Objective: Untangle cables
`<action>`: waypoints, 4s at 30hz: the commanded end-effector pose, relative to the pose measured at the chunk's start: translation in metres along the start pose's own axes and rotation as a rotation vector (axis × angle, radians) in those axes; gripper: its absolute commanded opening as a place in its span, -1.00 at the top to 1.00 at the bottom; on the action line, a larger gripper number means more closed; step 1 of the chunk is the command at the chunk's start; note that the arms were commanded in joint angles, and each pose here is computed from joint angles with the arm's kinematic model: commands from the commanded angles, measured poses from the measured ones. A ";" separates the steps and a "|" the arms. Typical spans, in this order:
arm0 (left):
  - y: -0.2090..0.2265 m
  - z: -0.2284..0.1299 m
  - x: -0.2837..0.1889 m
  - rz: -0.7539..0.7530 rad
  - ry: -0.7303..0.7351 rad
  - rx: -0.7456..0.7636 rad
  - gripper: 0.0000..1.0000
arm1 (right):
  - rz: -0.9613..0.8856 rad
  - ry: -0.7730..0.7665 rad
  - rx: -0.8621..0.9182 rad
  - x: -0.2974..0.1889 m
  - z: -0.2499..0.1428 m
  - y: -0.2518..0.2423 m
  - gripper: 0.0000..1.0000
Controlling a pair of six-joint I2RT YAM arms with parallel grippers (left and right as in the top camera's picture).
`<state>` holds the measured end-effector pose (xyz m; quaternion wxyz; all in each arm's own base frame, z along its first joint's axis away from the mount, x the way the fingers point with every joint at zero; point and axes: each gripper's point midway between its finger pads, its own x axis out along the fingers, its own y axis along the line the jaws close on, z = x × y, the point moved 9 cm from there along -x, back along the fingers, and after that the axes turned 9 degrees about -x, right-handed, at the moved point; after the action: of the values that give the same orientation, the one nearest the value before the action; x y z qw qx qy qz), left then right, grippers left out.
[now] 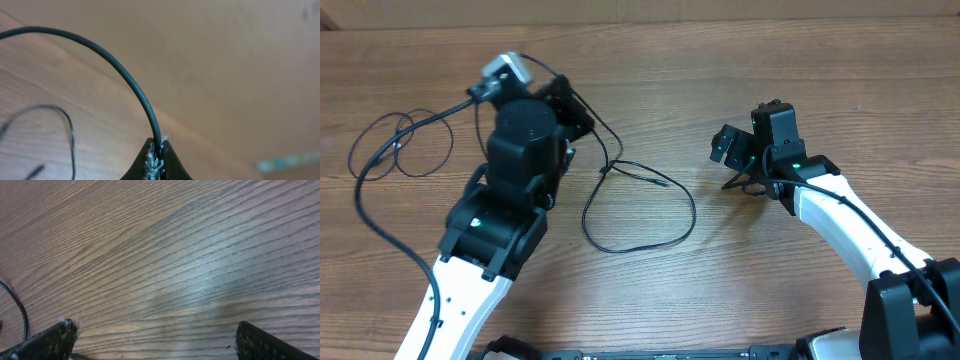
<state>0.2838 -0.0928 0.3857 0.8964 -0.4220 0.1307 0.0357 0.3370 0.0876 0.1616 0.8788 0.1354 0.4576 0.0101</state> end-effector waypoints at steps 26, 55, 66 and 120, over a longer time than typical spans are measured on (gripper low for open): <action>0.097 0.046 -0.003 0.574 -0.300 -0.149 0.91 | -0.003 -0.012 0.000 0.000 0.001 0.001 -1.00; 0.230 -0.128 0.091 1.214 0.713 -0.129 -0.99 | -0.003 -0.011 0.000 0.000 0.001 0.001 -1.00; 0.250 -0.152 0.113 1.204 0.758 -0.166 -0.99 | -0.003 -0.011 0.000 0.000 0.001 0.001 -1.00; 0.248 -0.062 0.102 1.112 0.560 -0.347 -0.40 | -0.003 -0.011 0.000 0.000 0.001 0.001 -1.00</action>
<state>0.3261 0.0091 0.1336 0.6057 -0.4086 0.5740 0.3698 0.3371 0.0877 0.1616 0.8789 0.1355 0.4573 0.0103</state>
